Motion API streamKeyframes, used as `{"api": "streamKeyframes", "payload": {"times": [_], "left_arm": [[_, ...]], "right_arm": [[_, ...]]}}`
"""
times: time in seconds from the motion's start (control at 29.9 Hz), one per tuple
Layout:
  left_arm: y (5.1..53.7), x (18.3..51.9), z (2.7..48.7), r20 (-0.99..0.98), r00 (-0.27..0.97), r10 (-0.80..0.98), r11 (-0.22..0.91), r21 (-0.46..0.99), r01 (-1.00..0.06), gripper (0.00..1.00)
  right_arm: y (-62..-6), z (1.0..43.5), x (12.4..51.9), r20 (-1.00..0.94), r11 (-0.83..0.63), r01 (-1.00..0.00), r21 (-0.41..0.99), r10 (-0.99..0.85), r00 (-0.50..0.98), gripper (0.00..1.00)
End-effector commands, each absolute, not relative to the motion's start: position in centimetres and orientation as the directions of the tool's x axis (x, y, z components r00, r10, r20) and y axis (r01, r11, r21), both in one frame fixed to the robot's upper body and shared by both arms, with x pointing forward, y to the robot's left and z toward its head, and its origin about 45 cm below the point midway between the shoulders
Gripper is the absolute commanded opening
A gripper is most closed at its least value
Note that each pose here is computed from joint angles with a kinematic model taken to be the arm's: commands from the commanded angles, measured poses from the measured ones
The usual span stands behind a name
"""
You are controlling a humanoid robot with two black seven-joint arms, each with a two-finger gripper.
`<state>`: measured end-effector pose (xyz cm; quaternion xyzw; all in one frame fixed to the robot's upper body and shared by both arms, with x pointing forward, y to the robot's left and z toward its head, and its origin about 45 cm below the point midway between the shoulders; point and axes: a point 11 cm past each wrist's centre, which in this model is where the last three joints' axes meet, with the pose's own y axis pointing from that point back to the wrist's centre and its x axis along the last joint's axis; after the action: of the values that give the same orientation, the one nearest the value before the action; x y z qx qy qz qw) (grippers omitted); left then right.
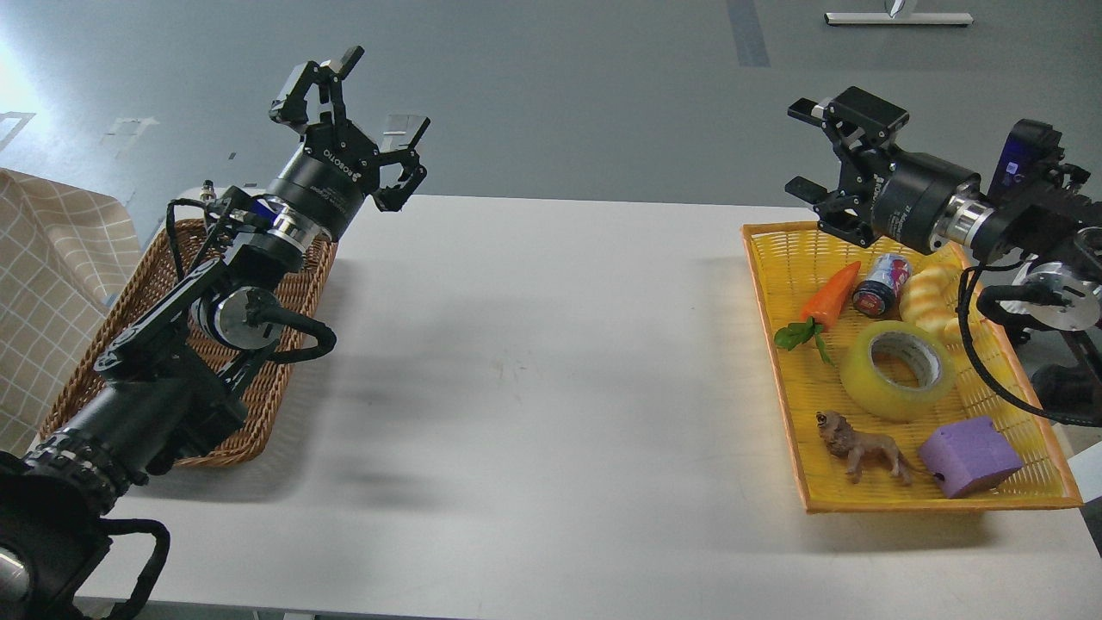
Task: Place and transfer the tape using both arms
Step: 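Reach the right gripper sideways into the tape roll's hole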
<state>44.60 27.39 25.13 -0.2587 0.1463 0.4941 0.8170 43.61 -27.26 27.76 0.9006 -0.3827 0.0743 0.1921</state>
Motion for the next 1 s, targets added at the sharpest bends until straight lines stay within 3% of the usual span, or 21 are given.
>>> {"api": "streamKeyframes", "payload": {"times": [0.0, 0.37, 0.64, 0.97], "left_arm": [[27.4, 44.6, 25.2, -0.495, 0.47, 0.731, 0.378, -0.28, -0.883, 0.98], [27.4, 44.6, 25.3, -0.493, 0.47, 0.732, 0.378, -0.281, -0.882, 0.98], [27.2, 44.6, 25.3, -0.495, 0.474, 0.728, 0.38, -0.283, -0.88, 0.98], [27.3, 44.6, 25.3, -0.494, 0.473, 0.73, 0.38, -0.283, -0.881, 0.98]], "right_arm": [[-27.3, 27.5, 42.9, 0.416, -0.618, -0.703, 0.353, -0.569, 0.709, 1.0], [-31.6, 26.1, 40.9, 0.624, -0.468, -0.717, 0.517, -0.367, 0.69, 1.0], [-36.0, 25.3, 38.4, 0.665, -0.24, -0.712, 0.66, -0.255, 0.702, 1.0], [-38.7, 25.6, 37.4, 0.672, -0.152, -0.706, 0.692, -0.221, 0.707, 1.0]]}}
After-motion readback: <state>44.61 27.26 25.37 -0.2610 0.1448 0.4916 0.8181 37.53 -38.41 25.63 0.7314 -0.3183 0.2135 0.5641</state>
